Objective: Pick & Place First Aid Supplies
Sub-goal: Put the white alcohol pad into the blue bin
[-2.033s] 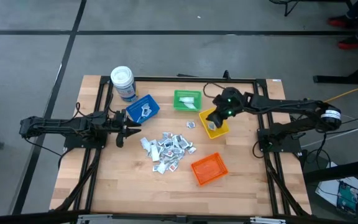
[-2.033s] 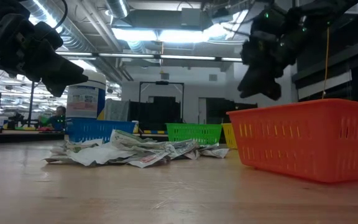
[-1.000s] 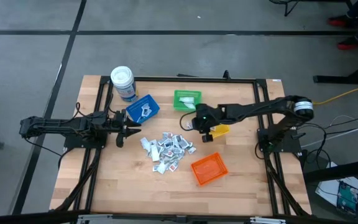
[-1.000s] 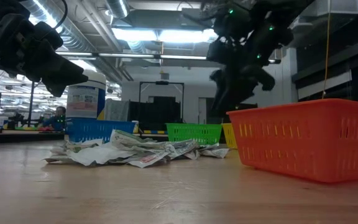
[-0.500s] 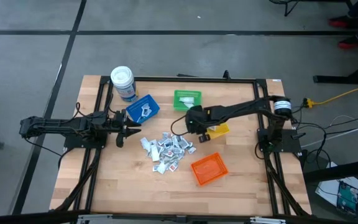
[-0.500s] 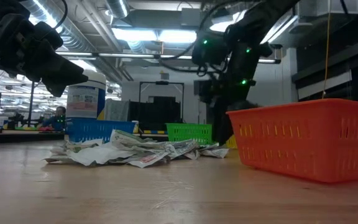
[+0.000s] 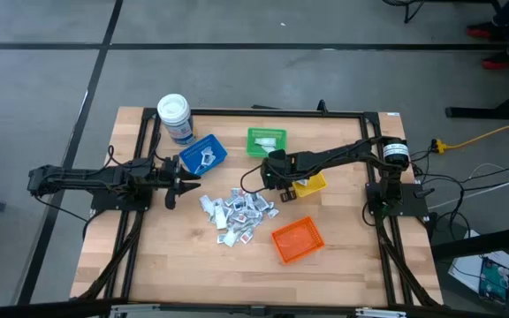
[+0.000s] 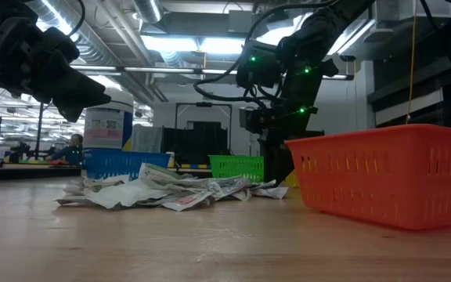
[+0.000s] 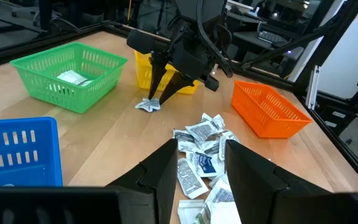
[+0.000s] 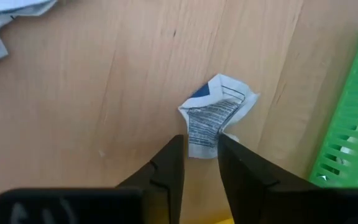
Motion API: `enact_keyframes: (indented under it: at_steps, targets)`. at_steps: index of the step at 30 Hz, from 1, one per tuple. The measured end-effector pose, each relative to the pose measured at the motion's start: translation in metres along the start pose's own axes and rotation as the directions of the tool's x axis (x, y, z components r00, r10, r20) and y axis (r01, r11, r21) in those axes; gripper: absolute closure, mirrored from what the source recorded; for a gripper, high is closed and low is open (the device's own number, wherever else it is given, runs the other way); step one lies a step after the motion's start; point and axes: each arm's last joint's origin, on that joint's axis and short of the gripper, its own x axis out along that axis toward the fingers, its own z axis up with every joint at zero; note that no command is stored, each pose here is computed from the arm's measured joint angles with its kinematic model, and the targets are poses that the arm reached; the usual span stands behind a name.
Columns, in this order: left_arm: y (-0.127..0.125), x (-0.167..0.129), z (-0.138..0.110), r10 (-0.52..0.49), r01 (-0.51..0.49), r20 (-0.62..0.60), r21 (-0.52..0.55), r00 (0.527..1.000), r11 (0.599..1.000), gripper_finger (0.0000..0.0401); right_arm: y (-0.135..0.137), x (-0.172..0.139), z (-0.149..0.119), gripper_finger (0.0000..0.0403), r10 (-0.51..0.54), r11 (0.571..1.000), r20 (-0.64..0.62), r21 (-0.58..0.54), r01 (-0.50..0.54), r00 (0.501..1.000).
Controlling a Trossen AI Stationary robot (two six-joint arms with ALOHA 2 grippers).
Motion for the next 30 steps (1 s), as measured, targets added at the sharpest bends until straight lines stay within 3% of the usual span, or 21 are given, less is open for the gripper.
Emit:
enact_keyframes:
  at_steps: [9, 16, 24, 30]
  targets:
    - [0.000, 0.000, 0.000, 0.000, 0.000, 0.000, 0.000, 1.000, 1.000, 0.0274, 0.000, 0.000, 0.000, 0.0396, -0.001, 1.000, 0.006, 0.009, 0.001, 1.000]
    - [0.000, 0.000, 0.000, 0.000, 0.000, 0.000, 0.000, 1.000, 1.000, 0.0274, 0.002, -0.001, 0.003, 0.0399, 0.116, 0.984, 0.064, 0.130, -0.124, 0.991]
    - [0.000, 0.000, 0.000, 0.000, 0.000, 0.000, 0.000, 1.000, 1.000, 0.0274, -0.007, -0.018, 0.027, 0.0400, 0.263, 0.909, 0.241, 0.264, -0.323, 0.934]
    - [0.000, 0.000, 0.000, 0.000, 0.000, 0.000, 0.000, 1.000, 1.000, 0.0274, -0.021, -0.037, 0.051, 0.0401, 0.262, 0.863, 0.389, 0.316, -0.395, 0.883]
